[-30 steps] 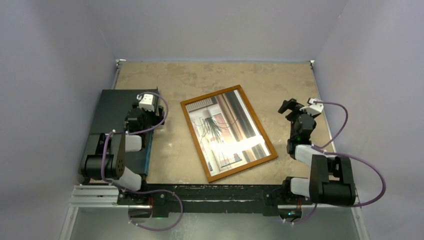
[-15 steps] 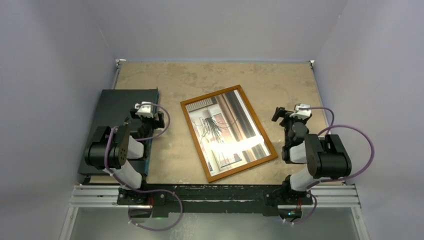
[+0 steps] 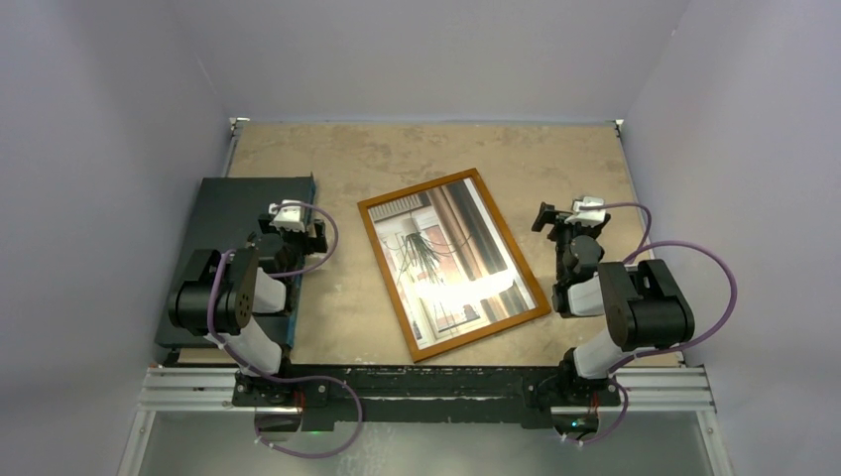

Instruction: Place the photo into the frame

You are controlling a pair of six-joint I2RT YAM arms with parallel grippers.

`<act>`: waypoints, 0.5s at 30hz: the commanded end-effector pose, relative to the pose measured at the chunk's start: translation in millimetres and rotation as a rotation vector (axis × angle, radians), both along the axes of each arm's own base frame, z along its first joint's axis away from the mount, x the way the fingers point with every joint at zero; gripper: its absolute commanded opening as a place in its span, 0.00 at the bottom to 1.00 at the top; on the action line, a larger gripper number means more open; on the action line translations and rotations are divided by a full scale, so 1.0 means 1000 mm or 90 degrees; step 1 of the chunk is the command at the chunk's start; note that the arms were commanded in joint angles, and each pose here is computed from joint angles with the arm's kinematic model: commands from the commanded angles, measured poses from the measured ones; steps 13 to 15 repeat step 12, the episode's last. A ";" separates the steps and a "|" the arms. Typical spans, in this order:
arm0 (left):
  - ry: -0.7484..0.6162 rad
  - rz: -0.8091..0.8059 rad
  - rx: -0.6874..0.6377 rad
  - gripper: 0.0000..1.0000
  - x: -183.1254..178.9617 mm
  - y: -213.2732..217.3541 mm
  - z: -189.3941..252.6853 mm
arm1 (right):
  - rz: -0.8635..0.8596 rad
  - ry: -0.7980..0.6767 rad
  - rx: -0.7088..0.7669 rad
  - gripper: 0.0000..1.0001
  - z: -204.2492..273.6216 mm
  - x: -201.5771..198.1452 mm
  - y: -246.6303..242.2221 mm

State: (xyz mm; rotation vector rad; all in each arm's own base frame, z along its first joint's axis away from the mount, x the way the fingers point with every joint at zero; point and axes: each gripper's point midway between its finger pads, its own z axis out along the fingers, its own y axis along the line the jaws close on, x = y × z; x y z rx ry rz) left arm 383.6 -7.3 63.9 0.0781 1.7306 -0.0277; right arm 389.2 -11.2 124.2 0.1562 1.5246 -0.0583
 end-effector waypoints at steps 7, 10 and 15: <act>-0.025 0.003 -0.002 0.99 0.007 0.000 0.011 | -0.019 -0.057 -0.014 0.99 0.025 0.003 -0.006; -0.020 0.012 0.003 0.99 0.008 0.002 0.010 | -0.019 -0.057 -0.013 0.99 0.025 0.003 -0.006; -0.022 0.014 0.003 0.99 0.007 0.003 0.011 | -0.020 -0.057 -0.014 0.99 0.025 0.003 -0.006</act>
